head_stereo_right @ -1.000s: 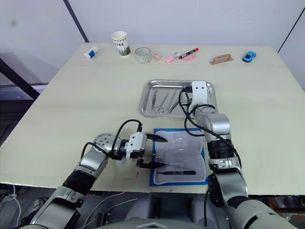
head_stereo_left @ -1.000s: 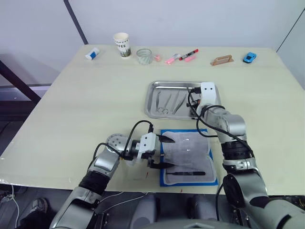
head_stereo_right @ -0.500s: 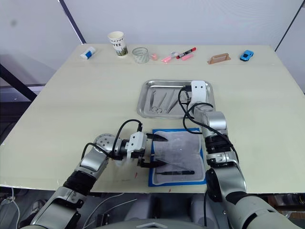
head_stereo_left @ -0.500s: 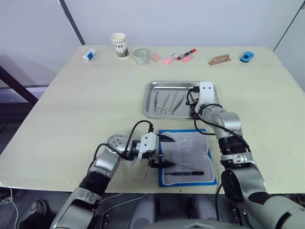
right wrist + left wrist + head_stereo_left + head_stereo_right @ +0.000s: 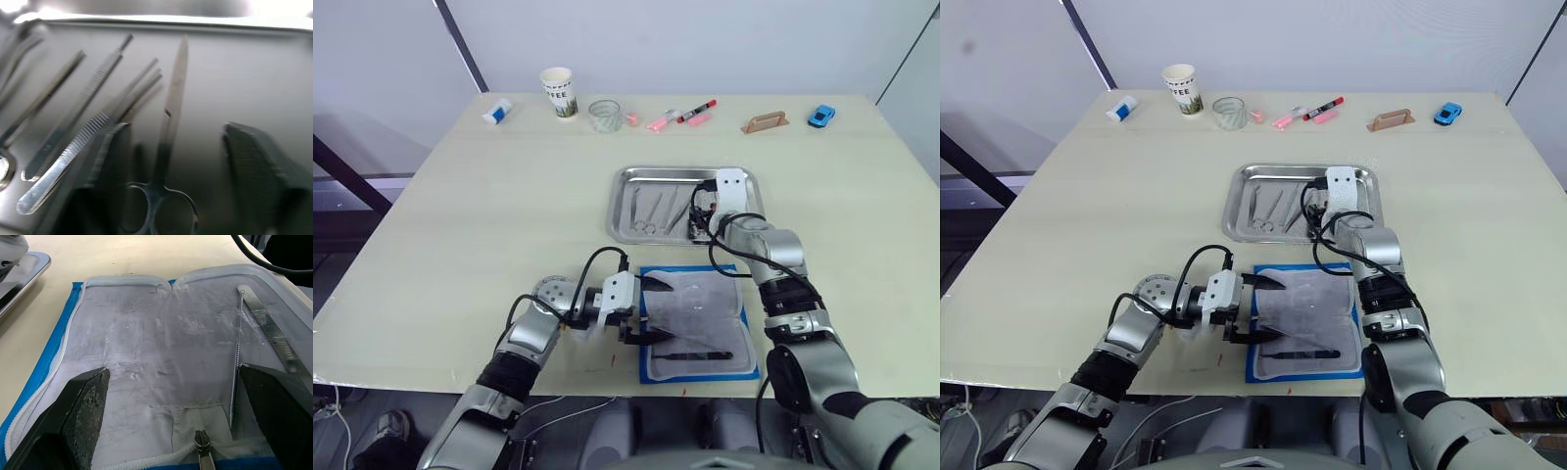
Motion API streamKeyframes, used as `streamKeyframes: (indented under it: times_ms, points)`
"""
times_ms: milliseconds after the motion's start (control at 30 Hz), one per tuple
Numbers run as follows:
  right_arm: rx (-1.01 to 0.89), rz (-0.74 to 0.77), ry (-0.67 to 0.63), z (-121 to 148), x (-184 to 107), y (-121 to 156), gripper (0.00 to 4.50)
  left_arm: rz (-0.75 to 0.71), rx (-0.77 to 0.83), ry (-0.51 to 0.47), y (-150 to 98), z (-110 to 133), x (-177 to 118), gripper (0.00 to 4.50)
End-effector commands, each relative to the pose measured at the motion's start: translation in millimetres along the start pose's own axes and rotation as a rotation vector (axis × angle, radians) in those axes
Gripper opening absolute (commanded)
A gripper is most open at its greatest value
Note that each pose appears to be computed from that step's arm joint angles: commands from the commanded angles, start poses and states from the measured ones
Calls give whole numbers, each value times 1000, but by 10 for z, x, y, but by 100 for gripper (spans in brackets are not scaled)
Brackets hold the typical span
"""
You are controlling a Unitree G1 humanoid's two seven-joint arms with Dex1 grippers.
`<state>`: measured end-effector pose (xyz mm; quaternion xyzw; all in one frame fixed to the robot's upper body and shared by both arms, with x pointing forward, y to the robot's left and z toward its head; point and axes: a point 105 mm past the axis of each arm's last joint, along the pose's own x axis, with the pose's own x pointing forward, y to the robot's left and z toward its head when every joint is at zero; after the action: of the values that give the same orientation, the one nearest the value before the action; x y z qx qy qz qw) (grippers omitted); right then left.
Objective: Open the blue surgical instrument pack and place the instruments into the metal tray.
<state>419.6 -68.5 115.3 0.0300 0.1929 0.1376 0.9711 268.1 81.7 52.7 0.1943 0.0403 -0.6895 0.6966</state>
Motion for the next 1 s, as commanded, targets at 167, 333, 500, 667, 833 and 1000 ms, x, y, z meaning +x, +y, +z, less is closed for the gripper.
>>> streamKeyframes:
  times_ms: [167, 333, 500, 667, 833, 1000]
  points:
    - [-147, 275, -351, 505, -541, 238, 405, -8, -112, 65, -151, -287, 62, 450]
    - [-221, 519, -475, 444, -1047, 242, 405, -21, -111, 59, -161, -277, 43, 450]
    - [-309, 709, -422, 192, -1448, 139, 405, -32, -111, 60, -157, -282, 17, 450]
    - [-442, 836, -275, -123, -1727, 128, 405, -47, -109, 67, -160, -294, -22, 450]
    - [-596, 868, -71, -546, -1915, 84, 405, -61, -111, 58, -170, -268, -52, 450]
    - [-576, 856, -20, -720, -2002, 139, 405, -87, -118, 56, -196, -258, -91, 450]
